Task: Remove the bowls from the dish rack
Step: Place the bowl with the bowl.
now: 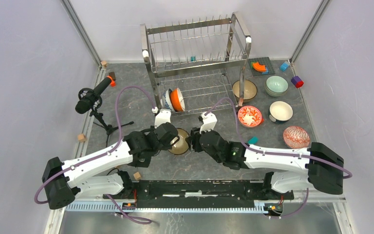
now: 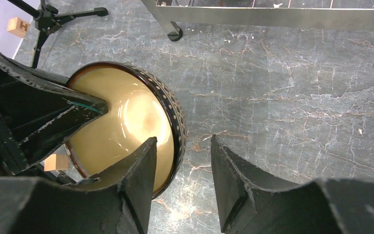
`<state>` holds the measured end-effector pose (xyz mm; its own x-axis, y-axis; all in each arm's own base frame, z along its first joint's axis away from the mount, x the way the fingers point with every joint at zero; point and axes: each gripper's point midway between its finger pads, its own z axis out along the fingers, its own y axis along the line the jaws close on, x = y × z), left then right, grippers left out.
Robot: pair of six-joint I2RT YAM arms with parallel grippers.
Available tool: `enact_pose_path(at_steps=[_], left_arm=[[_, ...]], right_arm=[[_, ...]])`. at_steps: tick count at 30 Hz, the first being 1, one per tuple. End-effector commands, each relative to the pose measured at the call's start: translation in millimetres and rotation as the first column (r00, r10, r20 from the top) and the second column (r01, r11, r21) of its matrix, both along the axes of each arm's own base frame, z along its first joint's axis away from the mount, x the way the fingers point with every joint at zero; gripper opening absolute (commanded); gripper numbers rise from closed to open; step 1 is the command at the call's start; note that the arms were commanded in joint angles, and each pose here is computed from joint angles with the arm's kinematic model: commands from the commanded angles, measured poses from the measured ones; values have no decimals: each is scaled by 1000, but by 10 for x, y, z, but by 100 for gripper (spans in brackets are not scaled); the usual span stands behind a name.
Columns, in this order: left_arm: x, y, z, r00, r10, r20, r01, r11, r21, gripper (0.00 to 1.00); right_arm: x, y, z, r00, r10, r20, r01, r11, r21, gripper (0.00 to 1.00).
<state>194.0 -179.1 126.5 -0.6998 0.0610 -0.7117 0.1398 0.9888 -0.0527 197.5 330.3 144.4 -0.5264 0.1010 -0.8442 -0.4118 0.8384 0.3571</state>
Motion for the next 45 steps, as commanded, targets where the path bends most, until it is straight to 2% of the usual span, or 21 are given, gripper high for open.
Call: enact_pose_path(at_steps=[1, 16, 20, 24, 27, 28, 32, 36, 40, 45], left_arm=[[147, -165, 327, 995, 47, 83, -35, 990, -139, 2], [112, -240, 317, 998, 12, 66, -1, 987, -162, 2], [104, -263, 329, 998, 2, 68, 9, 985, -175, 2], [103, -273, 341, 997, -6, 76, 19, 983, -184, 2], [108, -277, 352, 996, -23, 89, 38, 983, -180, 2], [116, -267, 359, 995, -25, 99, 43, 983, -176, 8], [126, -269, 418, 989, -64, 135, 86, 982, -168, 54], [68, -352, 514, 971, -173, 165, 201, 965, -167, 98], [19, -372, 604, 949, -242, 200, 276, 947, -164, 100], [7, -342, 732, 935, -248, 255, 299, 935, -189, 100]], right_arm=[[27, 119, 84, 1000, 18, -12, -17, 999, 46, 49], [22, 226, -61, 998, 45, -52, -43, 998, 44, 33], [23, 240, -76, 997, 53, -56, -50, 998, 44, 22], [32, 217, -63, 997, 53, -48, -51, 998, 38, 0], [40, 164, -65, 998, 48, -39, -47, 999, 17, 0], [38, 138, -63, 998, 45, -36, -44, 999, 10, 0], [20, 58, -12, 998, 58, -16, -59, 998, -15, 0], [11, -87, 63, 997, 70, 17, -68, 994, -81, 0], [-9, -455, 37, 998, 41, 44, -32, 981, -190, 0], [73, -1247, 238, 983, -95, 158, 147, 922, -358, 0]])
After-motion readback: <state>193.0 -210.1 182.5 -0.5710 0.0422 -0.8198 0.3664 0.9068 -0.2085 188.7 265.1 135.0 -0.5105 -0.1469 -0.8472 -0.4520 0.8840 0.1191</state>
